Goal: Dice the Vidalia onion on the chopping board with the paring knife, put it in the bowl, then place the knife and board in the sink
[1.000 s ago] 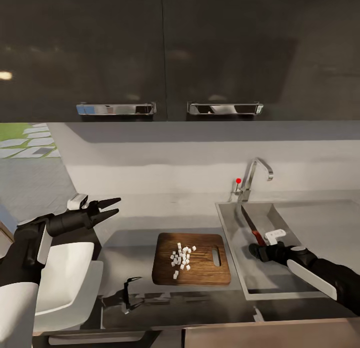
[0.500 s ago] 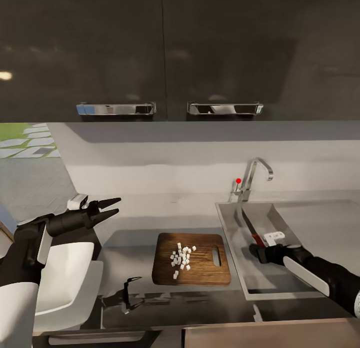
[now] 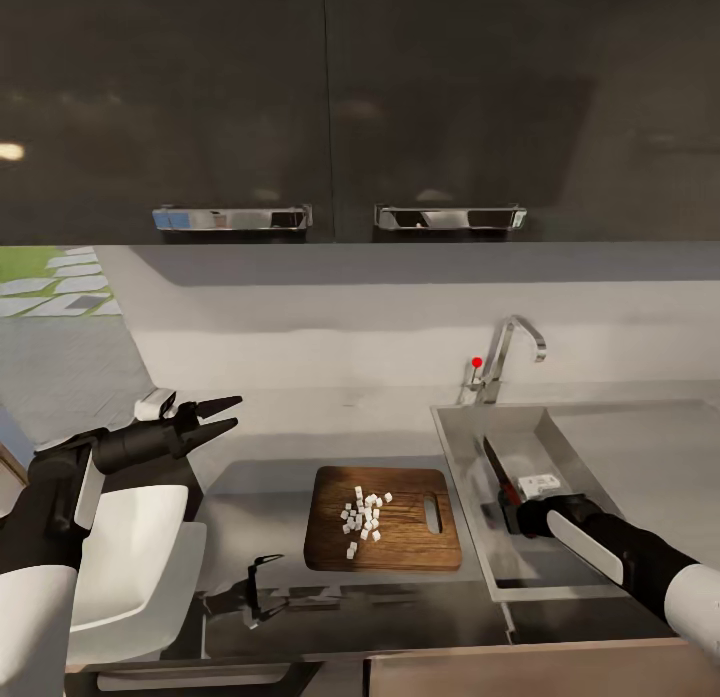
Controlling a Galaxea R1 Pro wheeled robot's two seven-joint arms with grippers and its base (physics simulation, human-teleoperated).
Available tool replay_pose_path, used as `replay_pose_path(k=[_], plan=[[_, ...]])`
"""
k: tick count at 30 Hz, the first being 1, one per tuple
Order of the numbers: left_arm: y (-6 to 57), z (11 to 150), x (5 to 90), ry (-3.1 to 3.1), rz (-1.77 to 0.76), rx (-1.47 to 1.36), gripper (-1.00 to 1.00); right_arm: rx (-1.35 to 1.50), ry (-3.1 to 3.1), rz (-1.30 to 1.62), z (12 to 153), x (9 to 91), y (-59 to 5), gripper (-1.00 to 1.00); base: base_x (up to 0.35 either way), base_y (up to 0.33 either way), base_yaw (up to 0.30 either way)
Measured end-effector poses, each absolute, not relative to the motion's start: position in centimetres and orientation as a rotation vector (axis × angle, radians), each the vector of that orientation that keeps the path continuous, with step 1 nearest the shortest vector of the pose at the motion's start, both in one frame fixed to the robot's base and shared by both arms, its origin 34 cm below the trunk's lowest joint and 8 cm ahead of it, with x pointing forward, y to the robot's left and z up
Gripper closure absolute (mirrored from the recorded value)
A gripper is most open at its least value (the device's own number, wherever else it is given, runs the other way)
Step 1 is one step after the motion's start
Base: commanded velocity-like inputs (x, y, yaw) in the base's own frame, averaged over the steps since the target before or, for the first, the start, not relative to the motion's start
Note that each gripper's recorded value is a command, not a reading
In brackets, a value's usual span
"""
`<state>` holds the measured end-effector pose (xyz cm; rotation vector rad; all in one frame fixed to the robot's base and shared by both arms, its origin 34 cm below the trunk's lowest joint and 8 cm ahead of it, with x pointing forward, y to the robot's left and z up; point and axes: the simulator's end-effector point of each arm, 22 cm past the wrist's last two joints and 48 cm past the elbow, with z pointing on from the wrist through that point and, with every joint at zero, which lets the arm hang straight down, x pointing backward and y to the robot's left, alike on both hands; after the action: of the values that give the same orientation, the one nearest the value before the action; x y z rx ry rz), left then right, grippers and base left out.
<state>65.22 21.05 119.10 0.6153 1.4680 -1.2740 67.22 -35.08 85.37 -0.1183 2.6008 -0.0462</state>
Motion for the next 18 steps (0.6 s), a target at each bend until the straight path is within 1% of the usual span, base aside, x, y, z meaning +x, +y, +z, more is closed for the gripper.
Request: replay_pose_path(k=[18], plan=[[20.9, 119.1, 65.2, 1.468, -1.276, 0.616, -1.0, -0.052, 2.668, -0.094, 82.7, 65.7, -36.3, 1.0, 0.0, 0.0, 0.0]])
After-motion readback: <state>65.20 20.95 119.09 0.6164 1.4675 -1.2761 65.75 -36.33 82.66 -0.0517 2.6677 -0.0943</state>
